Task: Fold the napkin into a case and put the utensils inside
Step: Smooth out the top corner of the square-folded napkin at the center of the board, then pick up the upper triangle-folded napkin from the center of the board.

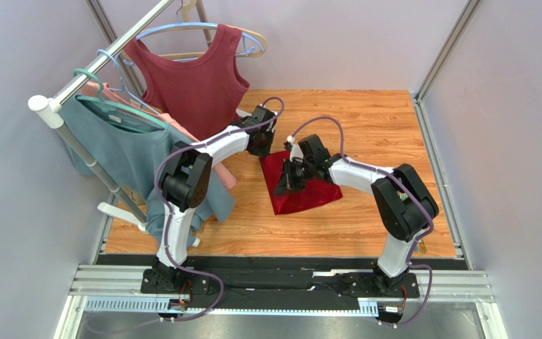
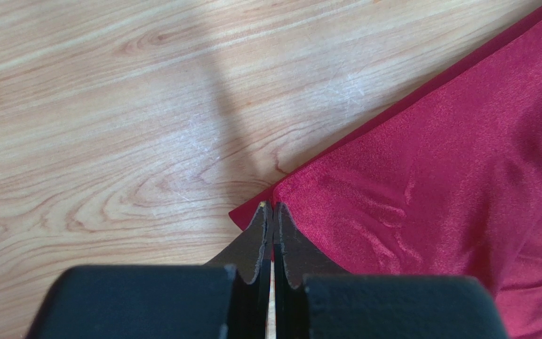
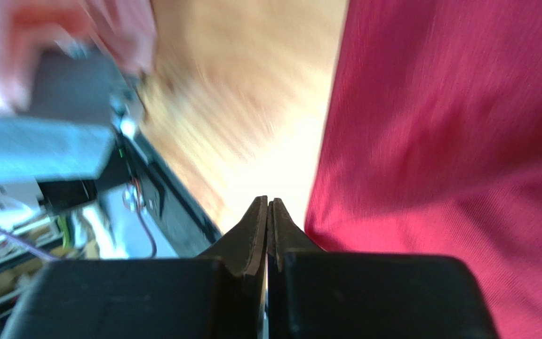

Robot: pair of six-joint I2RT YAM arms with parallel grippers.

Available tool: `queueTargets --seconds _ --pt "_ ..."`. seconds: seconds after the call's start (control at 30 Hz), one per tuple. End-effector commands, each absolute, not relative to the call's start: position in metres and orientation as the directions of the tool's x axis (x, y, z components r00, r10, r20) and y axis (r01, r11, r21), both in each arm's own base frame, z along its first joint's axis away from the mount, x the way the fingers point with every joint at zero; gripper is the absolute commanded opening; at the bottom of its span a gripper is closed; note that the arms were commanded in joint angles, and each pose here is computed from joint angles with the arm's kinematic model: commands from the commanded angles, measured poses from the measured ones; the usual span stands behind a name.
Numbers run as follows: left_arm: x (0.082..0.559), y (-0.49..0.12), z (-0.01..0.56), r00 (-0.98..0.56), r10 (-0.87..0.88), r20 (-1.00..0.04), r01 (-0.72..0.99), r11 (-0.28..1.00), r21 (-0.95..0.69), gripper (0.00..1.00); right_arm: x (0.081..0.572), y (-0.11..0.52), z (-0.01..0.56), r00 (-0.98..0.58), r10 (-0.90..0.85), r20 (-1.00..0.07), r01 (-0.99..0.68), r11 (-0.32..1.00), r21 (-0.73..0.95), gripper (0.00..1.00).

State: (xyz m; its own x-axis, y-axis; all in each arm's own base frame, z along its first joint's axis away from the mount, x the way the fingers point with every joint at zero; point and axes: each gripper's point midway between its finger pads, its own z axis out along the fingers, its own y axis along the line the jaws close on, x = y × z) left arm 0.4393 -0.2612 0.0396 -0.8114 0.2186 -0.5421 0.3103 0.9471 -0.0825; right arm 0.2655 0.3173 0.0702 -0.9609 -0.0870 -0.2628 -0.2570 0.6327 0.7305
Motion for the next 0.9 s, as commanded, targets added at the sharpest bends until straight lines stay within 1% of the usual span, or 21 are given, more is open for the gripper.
queueTargets --seconds 0.0,0.17,0.37,0.47,0.5,0.53,0.57,0.63,0.67,0.73,0.77,0.83,0.87 --pt "0.444 -0.258 0.055 -0.794 0.196 -0.575 0.297 0.951 -0.087 0.0 0.307 0.318 0.071 -0.948 -0.042 -0.316 -0.258 0.684 0.682 0.01" --pt "0.444 -0.253 0.05 -0.799 0.204 -0.566 0.29 0.955 -0.065 0.0 0.327 0.329 0.059 -0.952 -0.039 -0.304 -0.246 0.686 0.684 0.0" --pt "0.443 -0.253 0.049 -0.803 0.198 -0.562 0.284 0.956 -0.069 0.0 0.325 0.33 0.029 -0.967 -0.053 -0.248 -0.213 0.702 0.68 0.0" --pt "0.444 -0.254 0.051 -0.802 0.201 -0.563 0.289 0.955 -0.072 0.0 0.326 0.329 0.02 -0.969 -0.053 -0.242 -0.207 0.709 0.674 0.0" --pt "0.445 -0.255 0.054 -0.798 0.2 -0.568 0.292 0.954 -0.074 0.02 0.325 0.328 0.015 -0.97 -0.054 -0.235 -0.202 0.713 0.671 0.0" --pt "0.445 -0.255 0.056 -0.798 0.2 -0.568 0.29 0.954 -0.071 0.05 0.324 0.328 0.012 -0.972 -0.056 -0.229 -0.199 0.715 0.67 0.0" --pt "0.445 -0.254 0.058 -0.798 0.201 -0.568 0.288 0.955 -0.068 0.13 0.324 0.327 0.01 -0.973 -0.055 -0.224 -0.195 0.714 0.672 0.0" --pt "0.444 -0.251 0.064 -0.795 0.192 -0.575 0.277 0.959 -0.062 0.23 0.324 0.327 0.009 -0.974 -0.055 -0.22 -0.192 0.713 0.675 0.0" --pt "0.443 -0.249 0.065 -0.801 0.18 -0.571 0.26 0.964 -0.06 0.34 0.324 0.327 0.008 -0.974 -0.056 -0.22 -0.193 0.713 0.674 0.0" --pt "0.442 -0.244 0.07 -0.802 0.17 -0.573 0.238 0.97 -0.046 0.42 0.324 0.327 0.008 -0.973 -0.058 -0.222 -0.197 0.71 0.676 0.0" --pt "0.439 -0.242 0.07 -0.811 0.155 -0.564 0.221 0.974 -0.049 0.53 0.324 0.327 0.008 -0.974 -0.057 -0.219 -0.194 0.71 0.677 0.0" --pt "0.438 -0.238 0.072 -0.817 0.132 -0.561 0.19 0.981 -0.045 0.71 0.323 0.327 0.009 -0.974 -0.059 -0.22 -0.196 0.707 0.68 0.0" --pt "0.436 -0.236 0.072 -0.825 0.105 -0.555 0.159 0.986 -0.05 0.77 0.322 0.328 0.008 -0.975 -0.058 -0.215 -0.192 0.708 0.68 0.0"
